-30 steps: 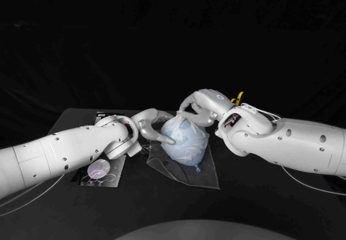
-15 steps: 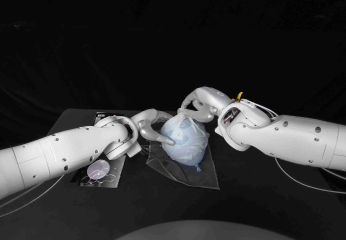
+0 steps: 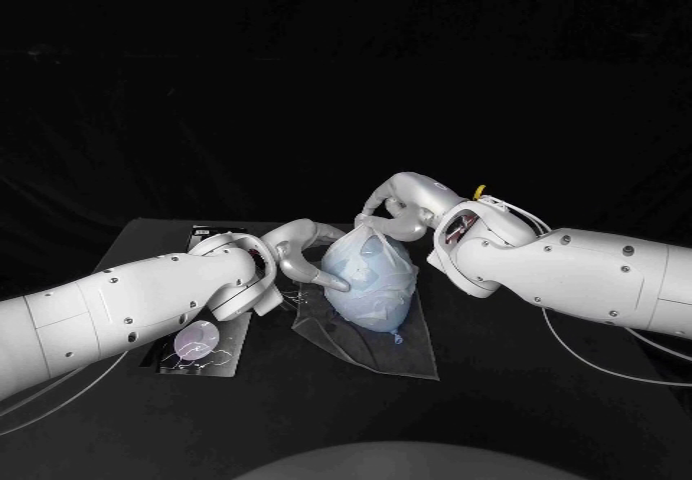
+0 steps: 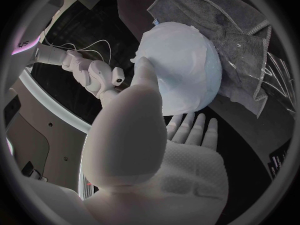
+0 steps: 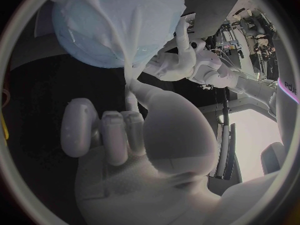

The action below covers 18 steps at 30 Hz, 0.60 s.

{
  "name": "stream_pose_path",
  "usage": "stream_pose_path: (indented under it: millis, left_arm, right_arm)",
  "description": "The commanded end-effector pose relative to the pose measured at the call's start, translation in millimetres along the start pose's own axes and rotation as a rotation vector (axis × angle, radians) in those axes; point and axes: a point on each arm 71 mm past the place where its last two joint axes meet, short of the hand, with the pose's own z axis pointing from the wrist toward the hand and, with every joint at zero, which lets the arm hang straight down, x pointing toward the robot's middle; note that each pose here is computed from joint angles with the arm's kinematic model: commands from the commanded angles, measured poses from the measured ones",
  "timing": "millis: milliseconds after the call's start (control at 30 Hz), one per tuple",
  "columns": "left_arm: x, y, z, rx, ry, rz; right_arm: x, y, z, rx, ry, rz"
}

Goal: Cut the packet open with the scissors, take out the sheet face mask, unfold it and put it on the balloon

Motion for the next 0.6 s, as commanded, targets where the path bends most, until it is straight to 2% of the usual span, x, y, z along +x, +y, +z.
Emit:
stream_pose_path:
  millis: [33, 333, 600]
  left_arm:
    - [4.8, -1.4, 0.5, -0.002, 0.032, -0.005]
    - [4.6, -1.1, 0.5, -0.004, 0.031, -0.005]
    - [4.5, -1.1, 0.6, -0.005, 0.03, -0.005]
  right_arm:
    - [-2.7, -3, 2.1, 0.029, -0.018, 0.053]
    - [-8.5, -17, 7.9, 0.097, -0.05, 0.056]
    - [-9.0, -26, 11.9, 0.144, -0.021, 0.025]
